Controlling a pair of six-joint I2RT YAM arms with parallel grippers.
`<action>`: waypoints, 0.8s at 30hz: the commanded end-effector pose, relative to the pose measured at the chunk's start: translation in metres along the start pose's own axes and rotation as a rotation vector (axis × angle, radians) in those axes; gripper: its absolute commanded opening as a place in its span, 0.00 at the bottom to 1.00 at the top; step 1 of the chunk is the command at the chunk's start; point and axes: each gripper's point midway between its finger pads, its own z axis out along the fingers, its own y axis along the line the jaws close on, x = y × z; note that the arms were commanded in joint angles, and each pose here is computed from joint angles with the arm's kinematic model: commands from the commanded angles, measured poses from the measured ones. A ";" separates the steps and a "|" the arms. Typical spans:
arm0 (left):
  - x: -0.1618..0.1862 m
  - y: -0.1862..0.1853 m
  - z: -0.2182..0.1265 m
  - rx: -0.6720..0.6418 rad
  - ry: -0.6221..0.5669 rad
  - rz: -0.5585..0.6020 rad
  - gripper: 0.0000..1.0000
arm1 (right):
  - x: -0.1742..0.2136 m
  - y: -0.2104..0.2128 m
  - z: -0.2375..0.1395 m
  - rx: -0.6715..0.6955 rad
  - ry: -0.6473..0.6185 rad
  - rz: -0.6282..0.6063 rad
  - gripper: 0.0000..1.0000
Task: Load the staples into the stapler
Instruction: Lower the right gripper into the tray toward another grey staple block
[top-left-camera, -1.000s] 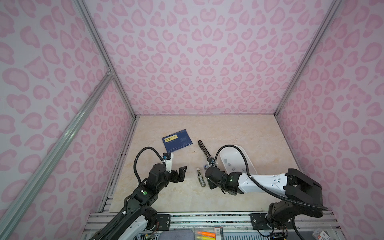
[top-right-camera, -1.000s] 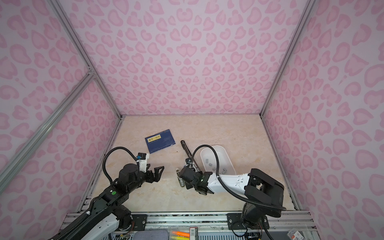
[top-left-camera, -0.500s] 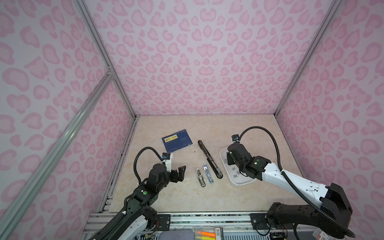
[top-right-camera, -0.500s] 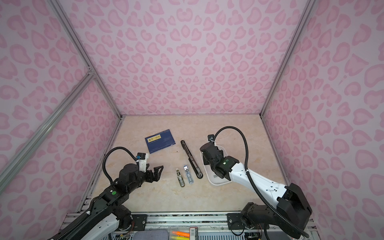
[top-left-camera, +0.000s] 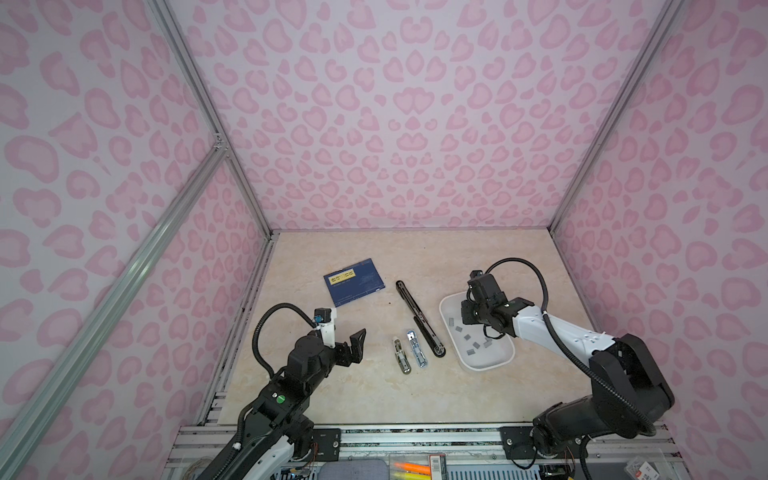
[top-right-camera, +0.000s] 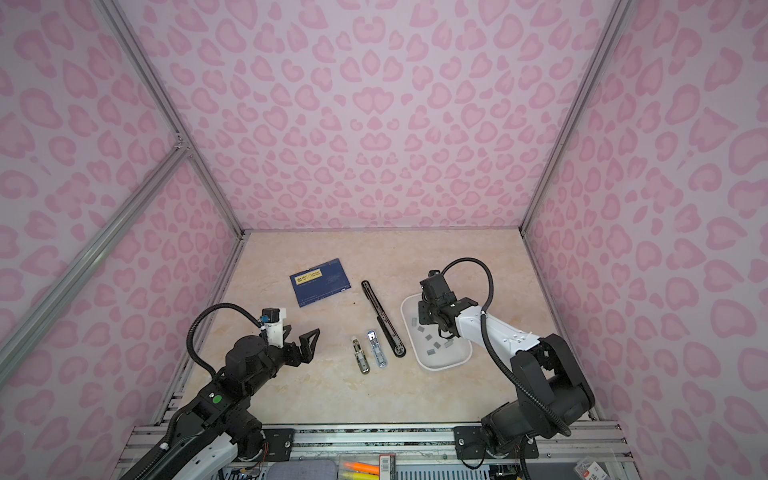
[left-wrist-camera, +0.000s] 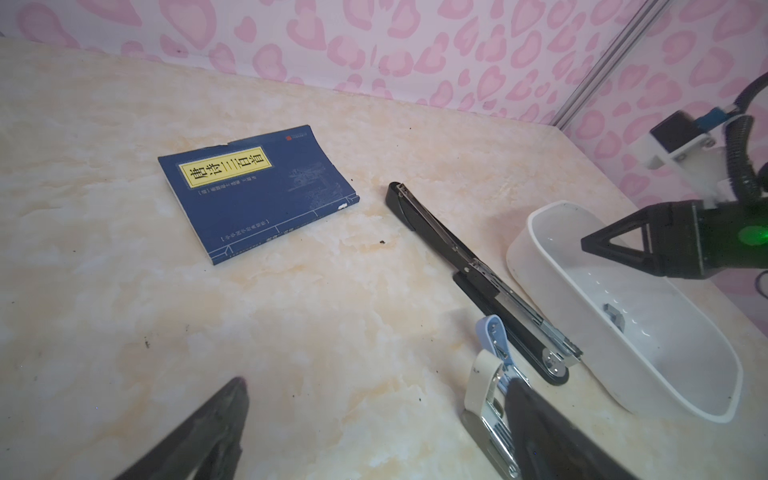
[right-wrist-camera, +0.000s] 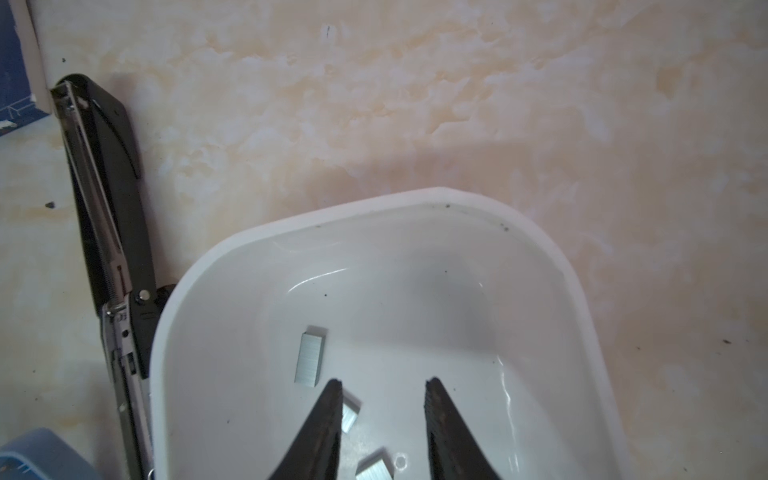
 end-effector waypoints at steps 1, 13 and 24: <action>-0.003 0.006 -0.006 -0.026 -0.039 -0.006 0.97 | 0.003 0.005 0.009 -0.054 0.018 -0.009 0.35; -0.007 0.013 -0.015 -0.047 -0.086 -0.020 0.97 | 0.019 0.038 0.035 -0.127 0.105 -0.080 0.41; -0.002 0.010 -0.006 -0.046 -0.037 -0.008 0.97 | 0.028 0.036 0.045 -0.047 0.139 -0.127 0.42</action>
